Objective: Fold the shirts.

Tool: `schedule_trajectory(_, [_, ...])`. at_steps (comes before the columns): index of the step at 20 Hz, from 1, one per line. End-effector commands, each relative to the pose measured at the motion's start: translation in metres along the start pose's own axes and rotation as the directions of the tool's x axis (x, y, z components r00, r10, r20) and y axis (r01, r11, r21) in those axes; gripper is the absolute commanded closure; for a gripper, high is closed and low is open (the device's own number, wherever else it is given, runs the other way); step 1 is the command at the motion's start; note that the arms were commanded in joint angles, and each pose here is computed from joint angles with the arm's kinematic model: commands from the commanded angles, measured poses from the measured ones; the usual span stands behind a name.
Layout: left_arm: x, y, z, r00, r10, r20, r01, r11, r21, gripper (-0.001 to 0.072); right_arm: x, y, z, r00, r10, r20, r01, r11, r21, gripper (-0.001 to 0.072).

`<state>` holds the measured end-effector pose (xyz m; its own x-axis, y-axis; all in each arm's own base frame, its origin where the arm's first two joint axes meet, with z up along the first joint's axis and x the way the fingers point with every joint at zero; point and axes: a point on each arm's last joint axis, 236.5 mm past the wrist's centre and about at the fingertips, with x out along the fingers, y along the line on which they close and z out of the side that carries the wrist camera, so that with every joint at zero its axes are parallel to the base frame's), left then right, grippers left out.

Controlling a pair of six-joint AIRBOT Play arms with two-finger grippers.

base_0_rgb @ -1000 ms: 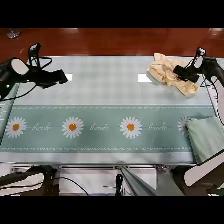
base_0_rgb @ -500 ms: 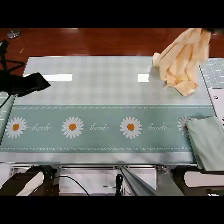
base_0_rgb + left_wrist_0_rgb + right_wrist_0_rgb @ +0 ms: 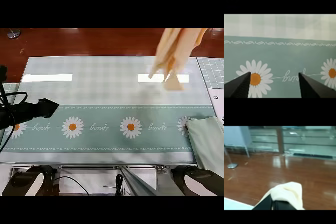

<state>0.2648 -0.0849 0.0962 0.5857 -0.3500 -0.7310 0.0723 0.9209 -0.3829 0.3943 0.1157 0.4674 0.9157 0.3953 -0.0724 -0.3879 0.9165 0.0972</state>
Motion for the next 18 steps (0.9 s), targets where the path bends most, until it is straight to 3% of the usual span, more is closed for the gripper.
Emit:
schedule_trajectory(1, [0.001,-0.001,0.0,1.0,-0.008,0.022,0.008,1.0,-0.002,0.0003,-0.032,0.057,-0.013,0.989,0.122,-0.082,-0.127,0.99,-0.062,0.0693])
schedule_trajectory(5, [0.001,0.0,0.003,0.999,-0.002,0.038,0.002,1.0,0.002,0.0003,-0.014,0.1,-0.12,0.891,0.235,-0.389,-0.246,0.969,0.022,0.0693])
schedule_trajectory(10, [-0.003,0.021,0.019,0.993,0.07,0.099,-0.071,0.997,0.006,0.0003,0.022,0.216,-0.283,0.655,0.465,-0.595,-0.391,0.883,0.259,0.0693])
schedule_trajectory(14, [-0.01,0.055,0.019,0.981,0.17,0.097,-0.166,0.985,-0.045,0.0003,0.033,0.297,-0.395,0.473,0.511,-0.718,-0.406,0.85,0.336,0.0692])
schedule_trajectory(16, [-0.011,0.061,0.012,0.981,0.184,0.063,-0.18,0.982,-0.065,0.0003,0.034,0.312,-0.446,0.4,0.49,-0.775,-0.334,0.865,0.375,0.0676])
schedule_trajectory(17, [-0.011,0.061,0.008,0.982,0.183,0.047,-0.18,0.982,-0.065,0.0003,0.034,0.315,-0.464,0.372,0.479,-0.795,-0.285,0.874,0.393,0.0424])
schedule_trajectory(18, [-0.011,0.06,0.006,0.983,0.181,0.037,-0.178,0.982,-0.064,0.0003,0.034,0.315,-0.473,0.355,0.477,-0.804,-0.256,0.877,0.407,0.0078])
